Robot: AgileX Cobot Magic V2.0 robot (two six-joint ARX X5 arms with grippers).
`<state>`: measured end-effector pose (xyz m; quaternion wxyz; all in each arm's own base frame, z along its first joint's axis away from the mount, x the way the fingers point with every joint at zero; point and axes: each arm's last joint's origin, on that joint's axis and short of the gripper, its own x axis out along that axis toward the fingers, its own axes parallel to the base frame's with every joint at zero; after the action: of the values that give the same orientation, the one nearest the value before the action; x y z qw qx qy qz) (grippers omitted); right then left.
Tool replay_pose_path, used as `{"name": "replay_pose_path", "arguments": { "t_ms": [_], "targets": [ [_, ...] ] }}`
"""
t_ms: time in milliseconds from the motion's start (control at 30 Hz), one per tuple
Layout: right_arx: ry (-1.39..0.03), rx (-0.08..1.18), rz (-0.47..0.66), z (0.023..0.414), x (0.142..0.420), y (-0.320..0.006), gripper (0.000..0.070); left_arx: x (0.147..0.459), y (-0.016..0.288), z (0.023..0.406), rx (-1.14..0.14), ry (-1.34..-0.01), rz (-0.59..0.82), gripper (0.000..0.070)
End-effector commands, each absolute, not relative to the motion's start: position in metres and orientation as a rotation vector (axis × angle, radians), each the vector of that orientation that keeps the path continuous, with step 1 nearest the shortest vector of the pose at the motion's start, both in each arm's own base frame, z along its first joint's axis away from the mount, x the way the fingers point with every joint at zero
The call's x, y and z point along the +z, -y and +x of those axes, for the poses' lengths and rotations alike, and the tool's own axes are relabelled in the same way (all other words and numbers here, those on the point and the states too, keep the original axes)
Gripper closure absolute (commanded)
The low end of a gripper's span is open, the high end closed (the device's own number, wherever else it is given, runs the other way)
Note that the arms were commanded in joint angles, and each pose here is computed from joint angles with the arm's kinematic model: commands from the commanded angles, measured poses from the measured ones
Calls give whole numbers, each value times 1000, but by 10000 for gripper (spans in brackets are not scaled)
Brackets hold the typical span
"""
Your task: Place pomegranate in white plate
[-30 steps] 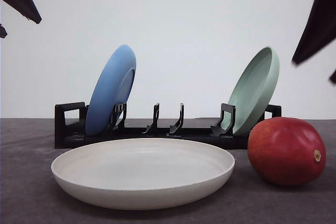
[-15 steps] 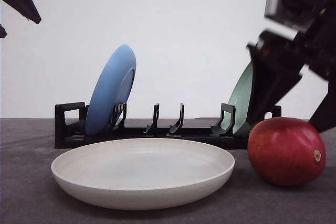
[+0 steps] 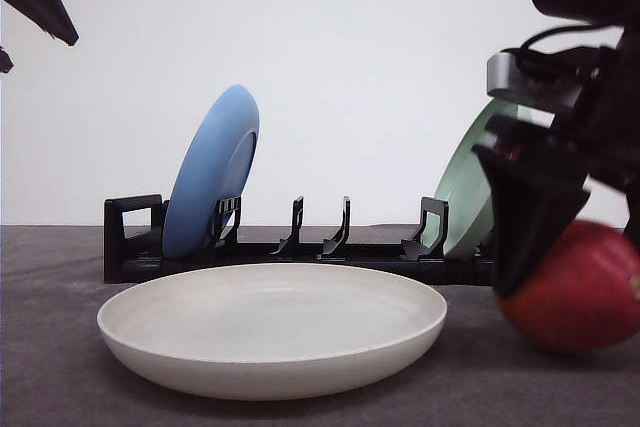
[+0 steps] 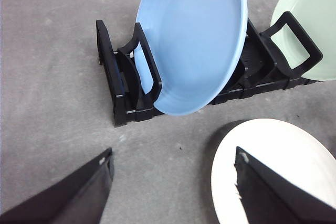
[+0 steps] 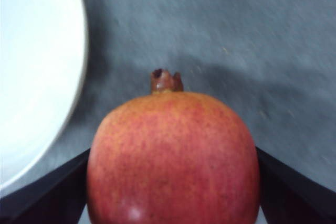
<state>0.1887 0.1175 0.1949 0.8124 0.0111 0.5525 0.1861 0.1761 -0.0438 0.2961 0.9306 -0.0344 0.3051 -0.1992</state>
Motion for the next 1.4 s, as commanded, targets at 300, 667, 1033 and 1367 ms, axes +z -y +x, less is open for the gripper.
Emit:
{"name": "replay_pose_path", "arguments": {
  "t_ms": [300, 667, 1033, 1367],
  "targets": [
    [-1131, 624, -134, 208, 238, -176, 191, 297, 45, 177, -407, -623, -89, 266],
    [-1100, 771, -232, 222, 207, -248, 190, 297, 45, 177, -407, -626, -89, 266],
    [-1075, 802, -249, 221, 192, -265, 78, 297, 45, 177, -407, -626, -89, 266],
    [-980, 775, -240, 214, 215, -254, 46, 297, 45, 177, -406, -626, -90, 266]
  ]
}}
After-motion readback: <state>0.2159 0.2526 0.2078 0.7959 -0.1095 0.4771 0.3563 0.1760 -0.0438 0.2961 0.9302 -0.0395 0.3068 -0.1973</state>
